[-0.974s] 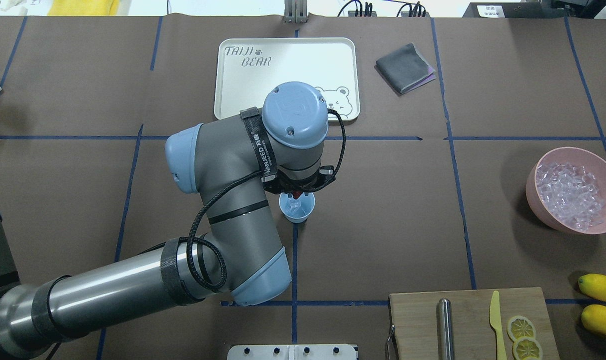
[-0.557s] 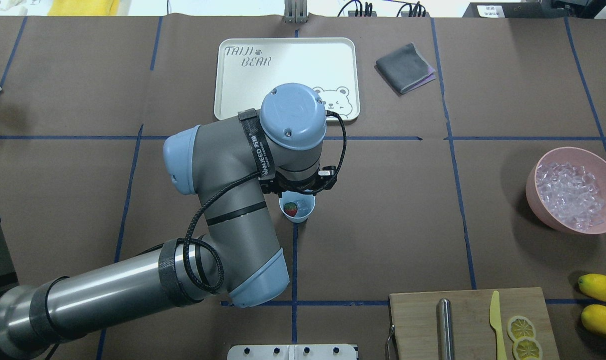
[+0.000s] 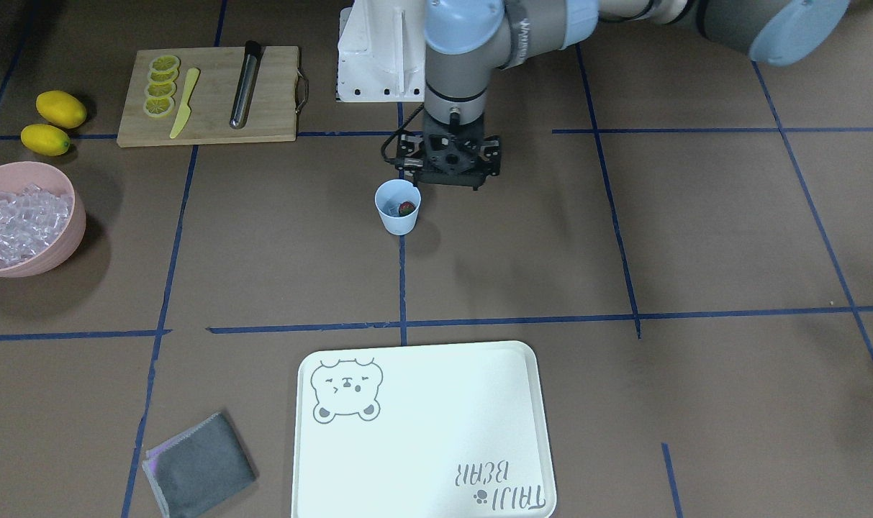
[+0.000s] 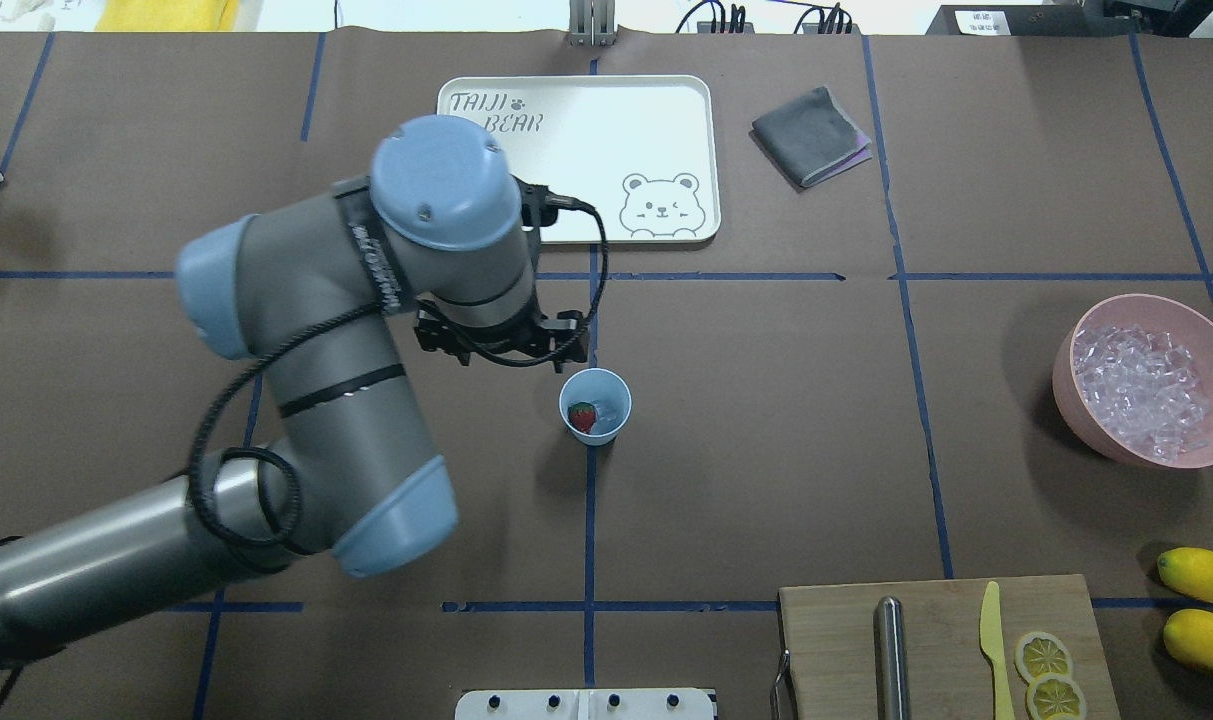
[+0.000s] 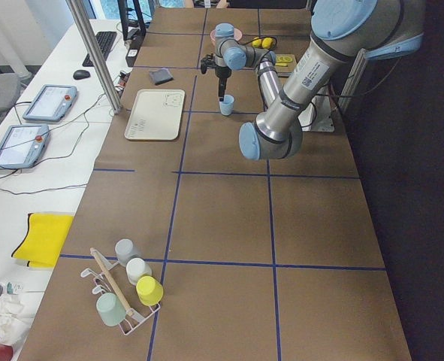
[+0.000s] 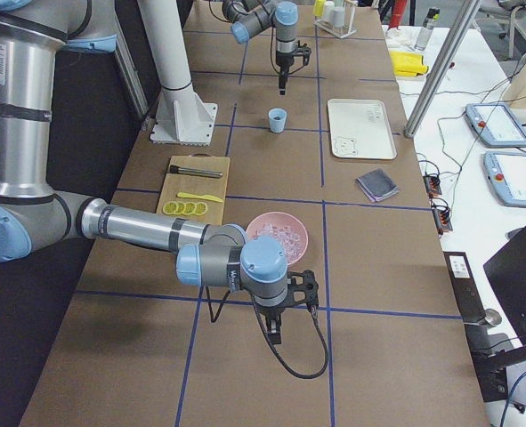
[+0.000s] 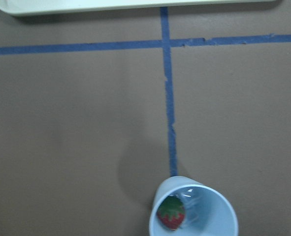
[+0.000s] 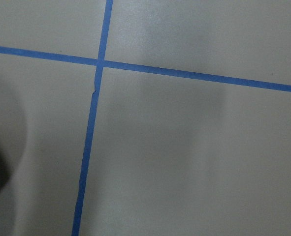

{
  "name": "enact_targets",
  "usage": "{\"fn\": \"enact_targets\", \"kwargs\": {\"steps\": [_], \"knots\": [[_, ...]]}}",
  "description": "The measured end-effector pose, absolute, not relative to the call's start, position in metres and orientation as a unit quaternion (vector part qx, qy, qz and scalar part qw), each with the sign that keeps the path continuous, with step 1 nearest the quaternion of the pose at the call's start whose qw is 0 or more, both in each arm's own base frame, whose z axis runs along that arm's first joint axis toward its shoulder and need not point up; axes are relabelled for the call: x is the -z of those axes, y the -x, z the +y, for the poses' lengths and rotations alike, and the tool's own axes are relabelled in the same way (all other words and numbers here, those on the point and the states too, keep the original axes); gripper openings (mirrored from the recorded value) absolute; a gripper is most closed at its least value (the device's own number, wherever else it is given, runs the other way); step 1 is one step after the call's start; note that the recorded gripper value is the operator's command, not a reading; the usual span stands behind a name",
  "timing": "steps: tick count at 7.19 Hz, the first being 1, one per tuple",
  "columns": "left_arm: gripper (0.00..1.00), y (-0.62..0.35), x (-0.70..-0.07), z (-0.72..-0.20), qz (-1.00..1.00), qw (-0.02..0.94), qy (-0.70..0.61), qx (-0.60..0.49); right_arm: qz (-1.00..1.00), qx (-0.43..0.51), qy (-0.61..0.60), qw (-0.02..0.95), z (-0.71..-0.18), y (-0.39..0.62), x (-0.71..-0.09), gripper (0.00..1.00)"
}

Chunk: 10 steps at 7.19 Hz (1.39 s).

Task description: Put ice and strawberries in cup

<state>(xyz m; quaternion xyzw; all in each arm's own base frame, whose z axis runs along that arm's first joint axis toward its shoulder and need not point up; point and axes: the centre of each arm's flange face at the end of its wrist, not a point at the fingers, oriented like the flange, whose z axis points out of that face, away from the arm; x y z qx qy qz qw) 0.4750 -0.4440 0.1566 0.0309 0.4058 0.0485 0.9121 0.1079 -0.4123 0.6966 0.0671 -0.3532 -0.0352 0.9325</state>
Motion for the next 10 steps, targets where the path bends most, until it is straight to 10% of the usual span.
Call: {"fn": "enact_targets", "kwargs": {"steps": [10], "knots": [[1.00, -0.041, -0.459, -0.580, 0.370, 0.909, -0.048, -0.188, -0.358, 0.033, -0.067, 0.931, -0.405, -0.106, -0.693, 1.00]]}}
